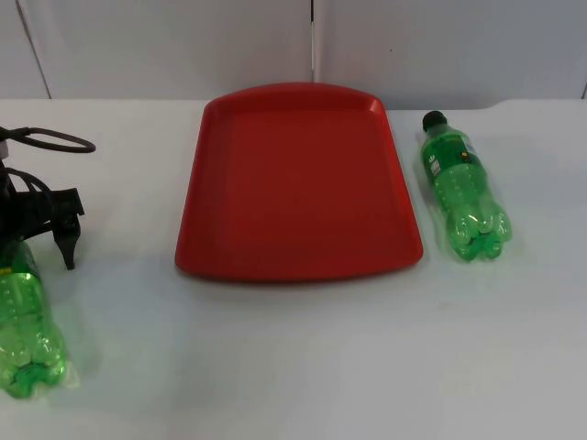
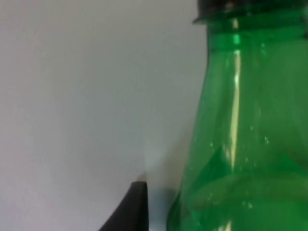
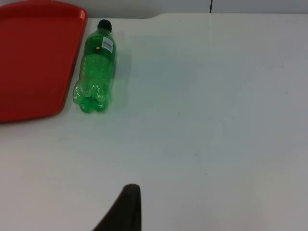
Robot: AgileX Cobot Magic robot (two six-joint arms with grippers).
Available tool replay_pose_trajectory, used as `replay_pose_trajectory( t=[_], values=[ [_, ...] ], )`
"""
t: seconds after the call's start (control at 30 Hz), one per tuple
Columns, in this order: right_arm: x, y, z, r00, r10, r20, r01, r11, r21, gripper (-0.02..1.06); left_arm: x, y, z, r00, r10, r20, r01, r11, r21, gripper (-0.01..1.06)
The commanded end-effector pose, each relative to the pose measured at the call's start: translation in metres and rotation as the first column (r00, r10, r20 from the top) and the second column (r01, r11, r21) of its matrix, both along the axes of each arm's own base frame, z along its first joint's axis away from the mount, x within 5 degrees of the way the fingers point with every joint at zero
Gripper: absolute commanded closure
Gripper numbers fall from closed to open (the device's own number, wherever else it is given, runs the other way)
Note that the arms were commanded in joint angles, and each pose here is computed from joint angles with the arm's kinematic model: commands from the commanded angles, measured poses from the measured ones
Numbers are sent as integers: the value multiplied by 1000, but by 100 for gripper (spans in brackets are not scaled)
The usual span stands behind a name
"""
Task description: Place the bottle upright on the tray.
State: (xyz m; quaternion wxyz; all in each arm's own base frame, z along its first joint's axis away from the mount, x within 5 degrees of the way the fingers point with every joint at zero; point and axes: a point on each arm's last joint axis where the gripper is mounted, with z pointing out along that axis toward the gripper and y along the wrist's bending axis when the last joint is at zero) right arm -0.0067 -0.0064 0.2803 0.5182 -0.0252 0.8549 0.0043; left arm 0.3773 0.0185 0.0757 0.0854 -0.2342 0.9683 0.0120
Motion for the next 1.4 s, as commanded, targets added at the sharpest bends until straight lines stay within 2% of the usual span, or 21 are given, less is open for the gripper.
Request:
replay_pose_trajectory(
  t=[0.0,0.1,0.2,0.23,0.3,0.33,0.37,0.4,0.43,0.87,1.0,1.13,1.27,1.3,1.37],
  values=[
    [0,0,1,1000,-2,12,2,1000,-2,0,-2,-1,-1,1000,-5,-17,5,1000,6,0],
    [0,0,1,1000,-2,12,2,1000,-2,0,-3,-1,-1,1000,-4,-26,5,1000,6,4],
    [0,0,1,1000,-2,12,2,1000,-2,0,-4,-1,-1,999,-4,-35,4,1000,7,27],
    [0,0,1,1000,-2,12,2,1000,-2,0,-4,-1,-1,999,-3,-43,3,1000,7,43],
    [0,0,1,1000,-2,12,2,1000,-2,0,-4,-1,-1,999,-3,-43,3,1000,7,47],
    [0,0,1,1000,-2,12,2,1000,-2,0,-4,-1,-1,999,-3,-43,3,1000,7,67],
    [0,0,1,1000,-2,12,2,1000,-2,0,-4,-1,-1,999,-3,-43,3,1000,7,73],
    [0,0,1,1000,-2,12,2,1000,-2,0,-4,-1,-1,999,6,-43,-6,1000,3,93],
    [0,0,1,1000,-2,12,2,1000,-2,0,-4,-1,-1,999,18,-42,-18,1000,0,105],
    [0,0,1,1000,-2,12,2,1000,-2,0,-7,-2,-1,997,31,-67,-32,999,-5,105],
    [0,0,1,1000,-2,12,2,1000,-2,0,-6,-5,10,999,19,-48,-20,1000,-19,105],
    [0,0,1,1000,-2,12,2,1000,-2,0,-5,-9,36,1000,10,14,-10,999,-44,105],
    [0,0,1,1000,-2,12,2,1000,-2,0,-6,-15,79,991,-27,133,40,995,-95,105],
    [0,0,1,1000,-2,12,2,1000,-2,0,-6,-15,79,991,-27,133,40,995,-95,105],
    [0,0,1,1000,-2,12,2,1000,-2,0,-9,-18,110,971,-62,229,88,990,-106,105]
  ],
)
